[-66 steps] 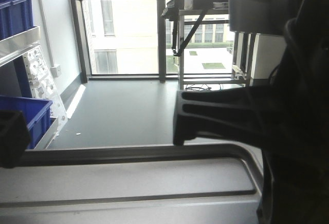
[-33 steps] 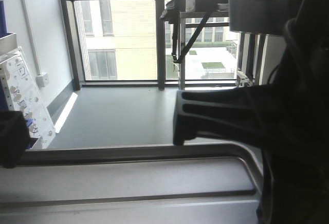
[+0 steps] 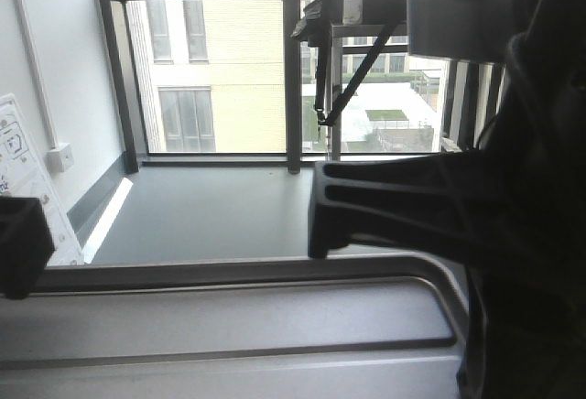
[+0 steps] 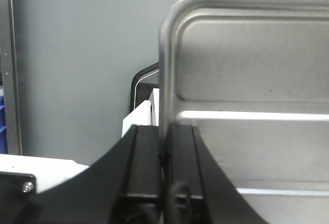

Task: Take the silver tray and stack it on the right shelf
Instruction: 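Keep holding the tray while the base drives across the room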

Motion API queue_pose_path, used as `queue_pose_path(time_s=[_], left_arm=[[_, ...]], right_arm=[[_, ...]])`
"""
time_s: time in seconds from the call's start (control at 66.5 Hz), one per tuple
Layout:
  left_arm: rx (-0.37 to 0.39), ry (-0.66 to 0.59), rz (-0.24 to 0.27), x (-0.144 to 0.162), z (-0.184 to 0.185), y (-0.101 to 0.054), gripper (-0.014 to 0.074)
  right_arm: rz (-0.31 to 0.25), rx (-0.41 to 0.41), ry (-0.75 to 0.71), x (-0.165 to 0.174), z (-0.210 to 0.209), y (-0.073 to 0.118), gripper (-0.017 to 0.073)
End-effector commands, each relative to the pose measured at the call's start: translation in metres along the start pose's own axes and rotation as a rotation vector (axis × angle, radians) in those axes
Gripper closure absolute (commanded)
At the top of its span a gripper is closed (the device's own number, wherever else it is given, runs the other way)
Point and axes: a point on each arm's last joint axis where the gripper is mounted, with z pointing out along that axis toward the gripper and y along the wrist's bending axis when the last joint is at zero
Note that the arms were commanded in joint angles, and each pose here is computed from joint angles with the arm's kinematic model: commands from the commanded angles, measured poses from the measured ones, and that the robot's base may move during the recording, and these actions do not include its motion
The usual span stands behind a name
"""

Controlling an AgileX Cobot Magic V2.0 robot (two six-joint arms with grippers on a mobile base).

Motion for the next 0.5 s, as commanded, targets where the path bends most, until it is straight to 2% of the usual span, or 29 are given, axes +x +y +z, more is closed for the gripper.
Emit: queue_pose_path(time_s=[0.0,0.481], left_arm=[[-0.200,0.056,0.025,0.0059,-0.0100,0.0203,0.0694],[-0.200,0.056,0.025,0.0059,-0.0100,0.0203,0.0694]], right_arm=[[-0.016,0.007,-0.066,-0.0090,-0.0130,-0.0026,0.0489],[-0.016,0.007,-0.066,-0.0090,-0.0130,-0.0026,0.0489]])
